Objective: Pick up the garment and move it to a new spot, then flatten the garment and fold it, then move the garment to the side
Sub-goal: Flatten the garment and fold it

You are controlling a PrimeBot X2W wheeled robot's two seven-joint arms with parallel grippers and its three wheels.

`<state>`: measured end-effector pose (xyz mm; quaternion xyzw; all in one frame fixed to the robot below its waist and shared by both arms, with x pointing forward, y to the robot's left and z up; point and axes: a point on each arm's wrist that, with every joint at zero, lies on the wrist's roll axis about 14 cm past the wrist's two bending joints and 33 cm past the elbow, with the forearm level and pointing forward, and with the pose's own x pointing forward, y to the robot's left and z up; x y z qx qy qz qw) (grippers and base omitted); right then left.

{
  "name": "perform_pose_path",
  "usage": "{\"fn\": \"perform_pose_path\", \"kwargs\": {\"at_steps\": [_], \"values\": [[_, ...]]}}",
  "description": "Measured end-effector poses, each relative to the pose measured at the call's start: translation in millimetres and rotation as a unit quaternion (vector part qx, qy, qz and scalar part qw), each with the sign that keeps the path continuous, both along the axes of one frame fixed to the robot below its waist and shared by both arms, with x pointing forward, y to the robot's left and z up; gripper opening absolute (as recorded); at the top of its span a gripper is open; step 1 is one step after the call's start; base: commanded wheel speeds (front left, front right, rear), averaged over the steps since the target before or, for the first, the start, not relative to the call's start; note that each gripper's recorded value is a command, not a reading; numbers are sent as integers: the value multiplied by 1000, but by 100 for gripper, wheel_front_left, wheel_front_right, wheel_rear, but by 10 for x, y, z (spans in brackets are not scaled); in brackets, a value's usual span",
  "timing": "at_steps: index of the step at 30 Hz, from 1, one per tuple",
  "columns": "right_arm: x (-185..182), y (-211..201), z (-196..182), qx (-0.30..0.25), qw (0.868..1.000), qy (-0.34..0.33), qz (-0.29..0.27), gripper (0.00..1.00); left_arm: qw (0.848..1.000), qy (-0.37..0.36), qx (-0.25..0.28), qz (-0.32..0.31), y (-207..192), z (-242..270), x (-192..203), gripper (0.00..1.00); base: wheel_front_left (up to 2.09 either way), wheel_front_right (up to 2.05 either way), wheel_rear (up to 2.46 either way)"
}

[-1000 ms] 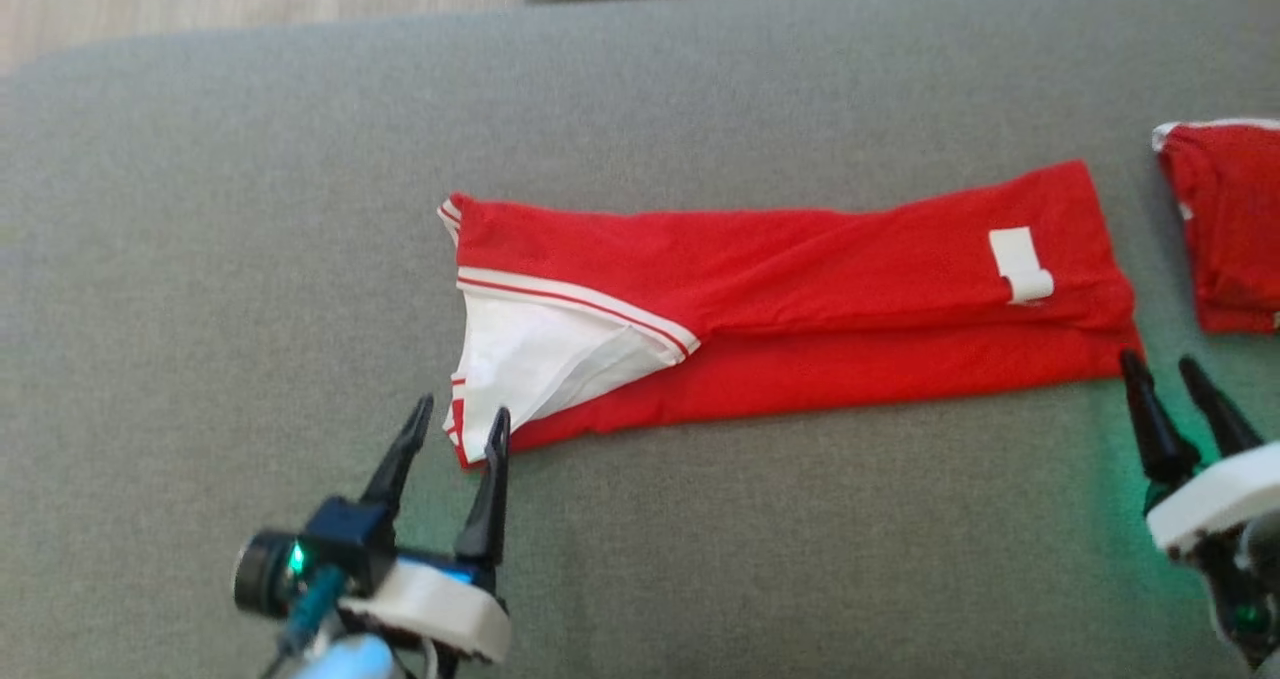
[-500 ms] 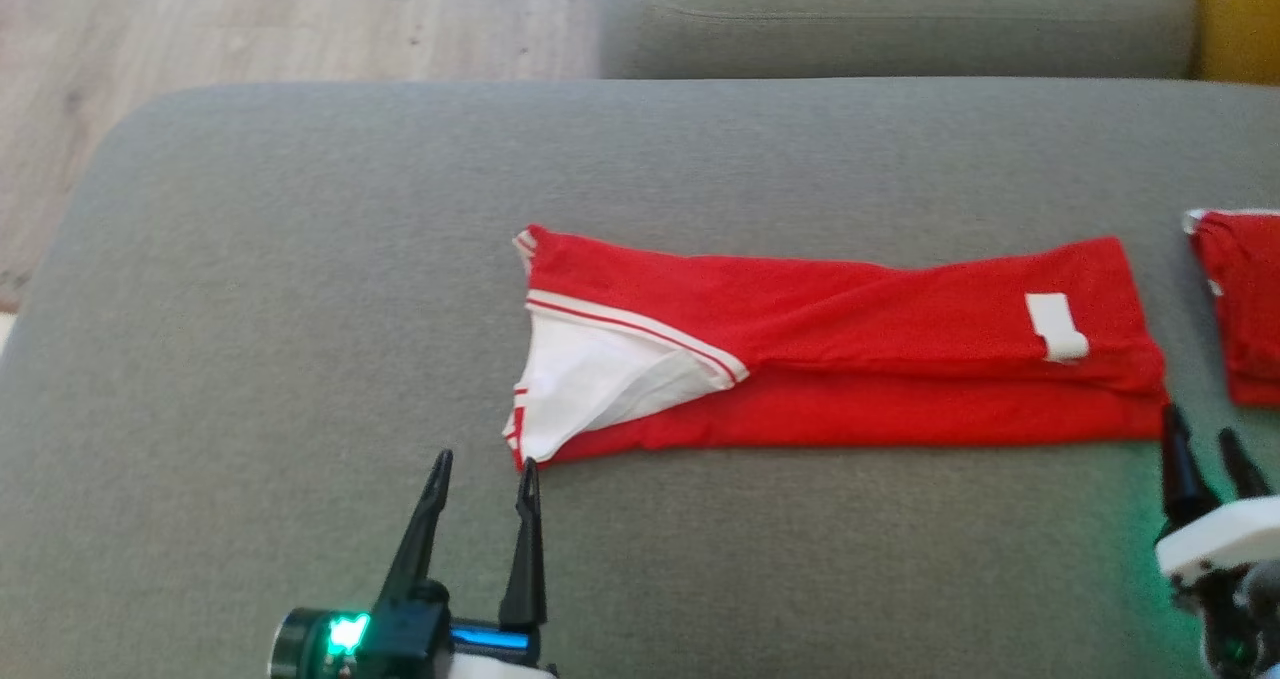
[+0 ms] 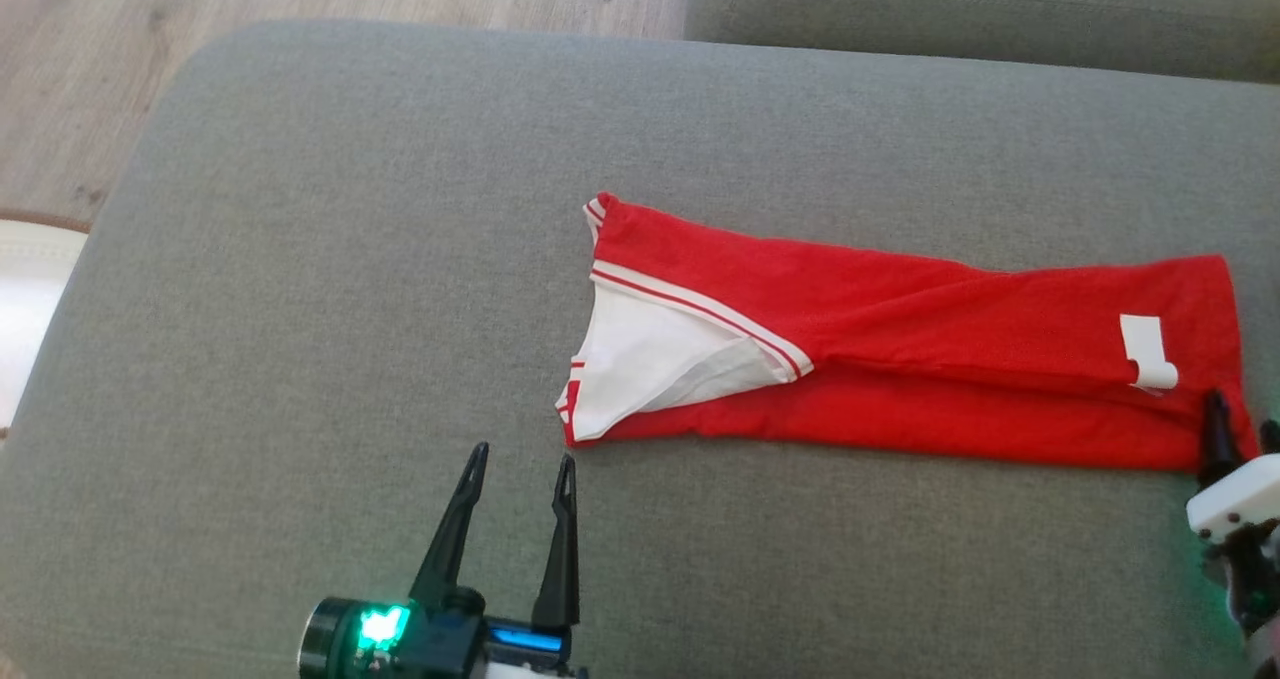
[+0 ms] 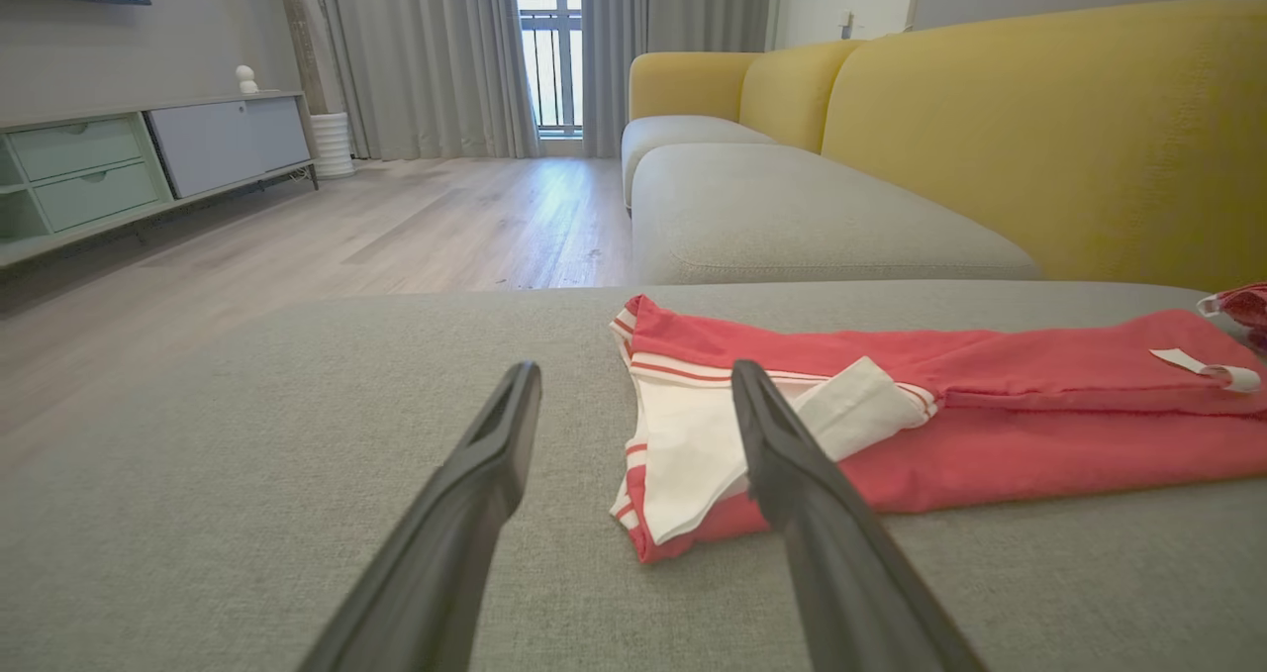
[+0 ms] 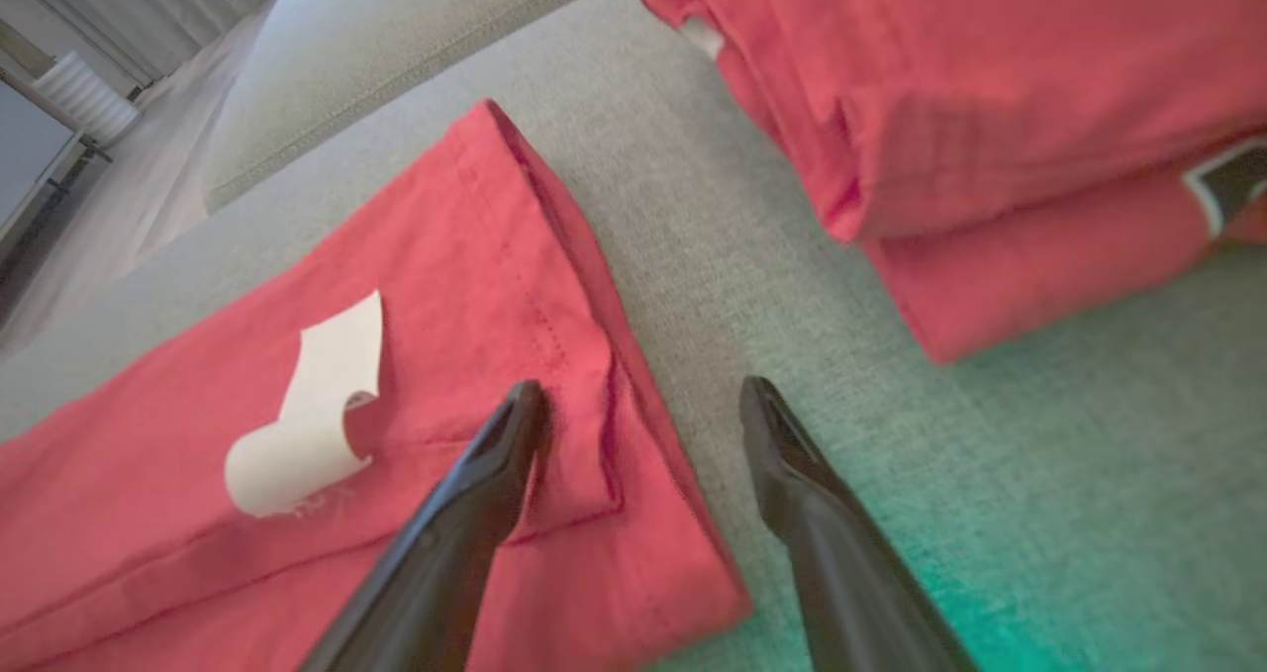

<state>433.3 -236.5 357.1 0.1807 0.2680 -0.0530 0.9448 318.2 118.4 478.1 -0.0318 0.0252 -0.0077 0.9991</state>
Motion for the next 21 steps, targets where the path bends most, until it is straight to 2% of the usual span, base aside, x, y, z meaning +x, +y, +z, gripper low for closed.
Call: {"fn": "perform_pose_path", "kwargs": {"at_steps": [1,2,4,5,10,15,21], "values": [[-12,4,-30,0,1000,7,1,100,1000,0,0,1,10,-1,7,100,0,0,0],[-10,8,-40,0,1000,9,2,76,1000,0,-1,5,30,-1,20,100,0,0,0],[-13,15,-53,2,1000,14,3,18,1000,-1,-1,7,41,2,36,100,0,0,0],[-17,17,-55,4,1000,16,3,0,1000,-1,-3,5,31,1,40,100,0,0,0],[-14,85,4,15,1000,4,6,0,1000,-6,2,0,25,15,72,100,0,0,0],[-65,-16,77,-6,1000,-14,10,0,1000,-8,-1,-11,-41,17,88,100,0,0,0],[57,-253,400,-29,998,-64,4,0,1000,-6,0,-21,-72,-8,85,100,0,0,0]]}}
